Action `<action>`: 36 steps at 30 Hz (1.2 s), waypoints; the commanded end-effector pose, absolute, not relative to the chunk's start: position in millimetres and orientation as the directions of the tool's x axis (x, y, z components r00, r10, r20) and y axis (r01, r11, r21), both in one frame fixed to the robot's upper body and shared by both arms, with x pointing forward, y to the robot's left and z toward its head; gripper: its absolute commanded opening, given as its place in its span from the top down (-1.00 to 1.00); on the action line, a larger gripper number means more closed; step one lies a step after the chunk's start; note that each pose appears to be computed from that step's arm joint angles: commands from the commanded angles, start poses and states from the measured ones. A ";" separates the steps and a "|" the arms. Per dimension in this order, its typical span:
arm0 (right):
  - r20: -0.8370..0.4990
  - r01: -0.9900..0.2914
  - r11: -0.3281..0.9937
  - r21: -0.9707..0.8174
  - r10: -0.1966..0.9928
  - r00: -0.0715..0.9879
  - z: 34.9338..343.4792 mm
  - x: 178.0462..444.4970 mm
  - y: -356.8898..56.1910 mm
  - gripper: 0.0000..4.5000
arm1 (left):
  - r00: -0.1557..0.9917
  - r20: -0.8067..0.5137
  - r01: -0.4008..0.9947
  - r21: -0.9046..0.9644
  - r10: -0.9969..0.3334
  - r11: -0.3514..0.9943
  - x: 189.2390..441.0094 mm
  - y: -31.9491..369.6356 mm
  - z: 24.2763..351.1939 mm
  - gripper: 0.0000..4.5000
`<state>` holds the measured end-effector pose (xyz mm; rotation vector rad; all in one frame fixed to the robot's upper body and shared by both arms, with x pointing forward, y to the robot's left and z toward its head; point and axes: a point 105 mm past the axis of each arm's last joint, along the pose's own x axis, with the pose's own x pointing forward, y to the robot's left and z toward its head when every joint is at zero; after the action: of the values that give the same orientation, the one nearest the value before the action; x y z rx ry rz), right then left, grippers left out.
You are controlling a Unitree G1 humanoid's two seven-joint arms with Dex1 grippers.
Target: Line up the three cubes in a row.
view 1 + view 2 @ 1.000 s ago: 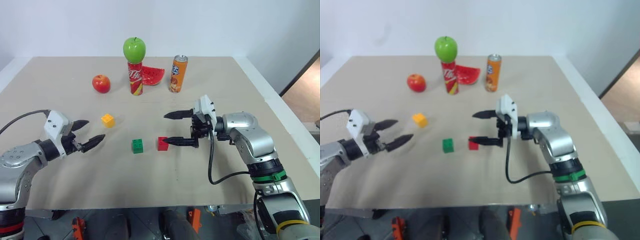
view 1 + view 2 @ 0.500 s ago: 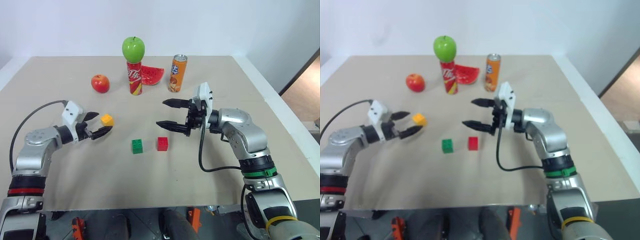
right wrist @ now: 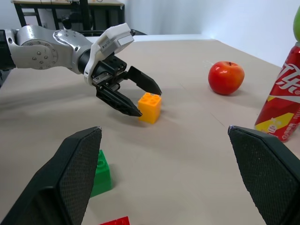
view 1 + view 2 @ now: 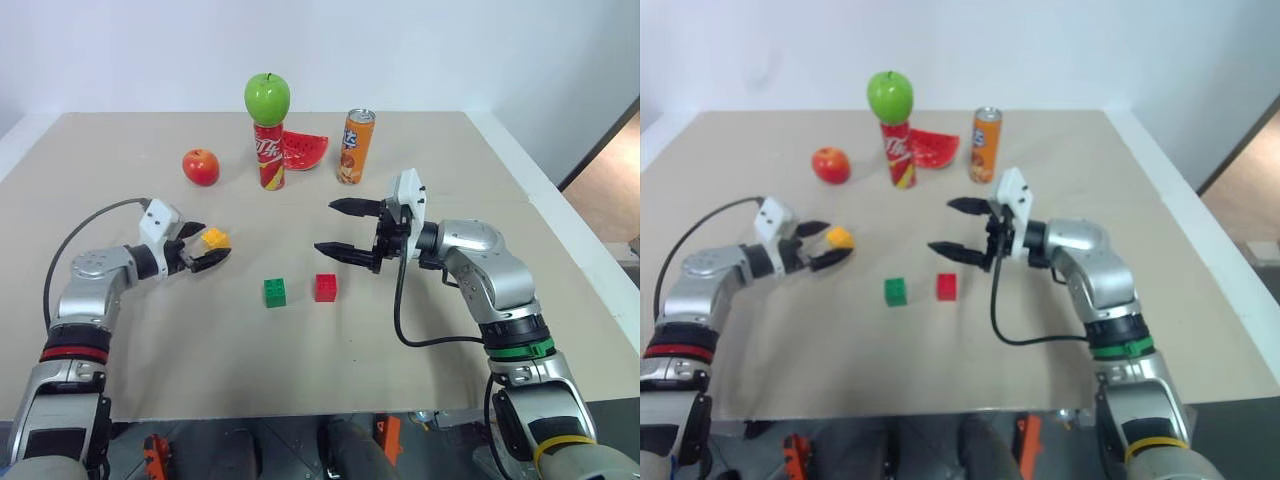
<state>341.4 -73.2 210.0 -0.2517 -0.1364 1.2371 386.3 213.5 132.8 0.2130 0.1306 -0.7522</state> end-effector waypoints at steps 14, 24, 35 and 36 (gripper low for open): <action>-0.023 -0.899 0.298 -0.322 0.947 0.322 221.1 339.3 -77.1 -1.00 | 0.697 -0.189 0.712 0.292 -0.691 0.639 379.2 213.9 150.3 0.41; -0.045 -0.905 0.279 -0.320 0.950 0.309 222.1 340.3 -82.5 -1.00 | 0.361 -0.330 0.918 0.292 -0.872 0.269 298.1 197.7 148.1 0.41; -0.082 -0.923 0.237 -0.303 0.959 0.273 217.4 335.0 -86.1 -1.00 | 0.238 -0.387 0.962 0.218 -0.891 0.163 297.9 192.8 123.4 0.41; -0.085 -0.923 0.237 -0.303 0.958 0.274 217.2 334.9 -86.8 -1.00 | 0.233 -0.393 0.964 0.215 -0.889 0.157 298.8 192.5 121.1 0.41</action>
<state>337.1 -83.9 205.8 -0.3050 -0.0873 1.2935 296.7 192.7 117.4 0.4309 0.2063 -1.3246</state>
